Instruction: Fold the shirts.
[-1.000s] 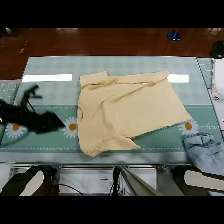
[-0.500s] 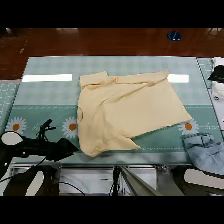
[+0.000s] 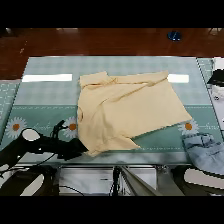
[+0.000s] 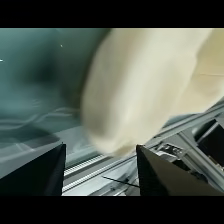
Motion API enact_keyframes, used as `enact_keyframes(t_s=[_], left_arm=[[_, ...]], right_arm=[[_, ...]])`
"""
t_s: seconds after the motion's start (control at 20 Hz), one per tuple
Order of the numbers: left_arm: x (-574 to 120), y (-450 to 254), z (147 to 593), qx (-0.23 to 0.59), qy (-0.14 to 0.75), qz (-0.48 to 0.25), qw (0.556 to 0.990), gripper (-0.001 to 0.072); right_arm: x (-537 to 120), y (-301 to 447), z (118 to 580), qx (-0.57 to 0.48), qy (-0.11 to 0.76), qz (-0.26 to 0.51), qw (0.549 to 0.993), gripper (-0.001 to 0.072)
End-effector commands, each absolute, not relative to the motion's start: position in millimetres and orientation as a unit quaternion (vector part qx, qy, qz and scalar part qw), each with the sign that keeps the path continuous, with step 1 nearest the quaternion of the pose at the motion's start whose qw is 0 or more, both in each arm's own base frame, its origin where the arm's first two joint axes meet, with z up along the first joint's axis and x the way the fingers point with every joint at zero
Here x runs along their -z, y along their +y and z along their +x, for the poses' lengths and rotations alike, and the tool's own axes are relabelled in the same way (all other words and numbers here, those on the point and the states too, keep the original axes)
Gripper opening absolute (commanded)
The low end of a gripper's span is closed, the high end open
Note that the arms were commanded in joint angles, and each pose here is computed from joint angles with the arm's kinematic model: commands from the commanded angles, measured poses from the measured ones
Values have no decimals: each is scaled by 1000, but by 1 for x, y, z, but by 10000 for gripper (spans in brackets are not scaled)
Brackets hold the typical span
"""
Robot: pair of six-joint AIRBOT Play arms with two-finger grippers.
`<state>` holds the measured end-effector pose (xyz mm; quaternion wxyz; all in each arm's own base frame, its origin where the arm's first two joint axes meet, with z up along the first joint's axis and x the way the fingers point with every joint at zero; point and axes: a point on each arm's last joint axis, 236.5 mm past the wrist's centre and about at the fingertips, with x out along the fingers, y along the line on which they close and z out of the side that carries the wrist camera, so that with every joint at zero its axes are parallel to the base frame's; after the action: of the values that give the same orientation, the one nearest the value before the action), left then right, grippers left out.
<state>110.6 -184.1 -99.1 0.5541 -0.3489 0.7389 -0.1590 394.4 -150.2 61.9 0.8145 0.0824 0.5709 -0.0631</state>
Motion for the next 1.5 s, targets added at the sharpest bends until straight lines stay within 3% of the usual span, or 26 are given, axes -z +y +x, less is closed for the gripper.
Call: enact_keyframes(t_s=[0.0,0.1,0.15,0.2,0.25,0.3,0.35,0.45,0.6,0.7,0.9,1.05,1.45], left_arm=[[116,-204,125,152,731,-337,573,512],[122,-207,144,141,715,-334,597,357],[123,-208,152,137,711,-334,603,244],[123,-209,156,143,710,-329,607,77],[122,-210,158,155,708,-320,610,32],[120,-211,159,161,707,-317,611,31],[119,-212,158,166,708,-315,610,31],[118,-213,154,181,710,-304,609,30],[117,-214,152,187,711,-300,608,31],[117,-214,152,188,711,-299,608,31],[116,-214,150,197,712,-294,606,31],[115,-215,148,202,713,-291,605,31],[115,-215,147,202,714,-291,603,31]], right_arm=[[-61,-154,392,68,573,76,813,488],[-61,-154,392,68,574,76,812,488],[-61,-154,392,68,574,76,812,488],[-61,-154,391,68,576,76,811,490],[-61,-155,390,70,576,76,811,518],[-61,-156,390,72,574,85,812,595],[-62,-162,389,77,570,98,812,595],[-62,-179,382,84,557,137,815,589],[-60,-197,360,46,515,256,817,517],[-55,-206,341,19,478,334,812,517],[5,-210,283,43,504,442,741,517],[47,-183,272,8,538,457,708,518],[84,-135,303,-48,582,428,690,517]])
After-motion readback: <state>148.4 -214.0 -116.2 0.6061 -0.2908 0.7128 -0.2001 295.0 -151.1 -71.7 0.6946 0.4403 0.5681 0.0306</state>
